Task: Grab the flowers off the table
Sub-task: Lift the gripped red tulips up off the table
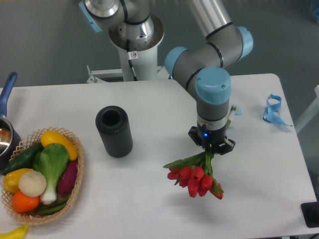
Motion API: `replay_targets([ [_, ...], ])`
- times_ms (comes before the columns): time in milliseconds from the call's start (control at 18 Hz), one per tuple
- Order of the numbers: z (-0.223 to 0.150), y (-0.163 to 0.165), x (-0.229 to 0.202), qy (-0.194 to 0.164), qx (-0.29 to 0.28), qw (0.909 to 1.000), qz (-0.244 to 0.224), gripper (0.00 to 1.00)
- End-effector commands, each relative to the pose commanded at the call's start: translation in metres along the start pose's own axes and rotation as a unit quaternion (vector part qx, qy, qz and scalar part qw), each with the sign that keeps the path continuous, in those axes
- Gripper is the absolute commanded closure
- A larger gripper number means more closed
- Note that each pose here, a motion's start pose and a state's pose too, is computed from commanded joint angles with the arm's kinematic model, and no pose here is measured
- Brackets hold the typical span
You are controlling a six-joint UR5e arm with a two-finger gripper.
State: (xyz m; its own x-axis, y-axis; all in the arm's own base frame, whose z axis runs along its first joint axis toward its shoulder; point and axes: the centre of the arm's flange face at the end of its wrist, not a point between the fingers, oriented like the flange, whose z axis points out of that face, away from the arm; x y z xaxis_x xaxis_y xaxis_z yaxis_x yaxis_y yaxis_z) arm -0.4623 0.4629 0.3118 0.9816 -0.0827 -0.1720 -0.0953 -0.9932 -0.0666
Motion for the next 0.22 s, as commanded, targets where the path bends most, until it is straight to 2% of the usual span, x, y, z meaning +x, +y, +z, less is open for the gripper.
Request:
replay_targets([
  [222,0.0016,-0.0005,0.0010,0.001,-0.001,1.0000,0.000,0.97],
])
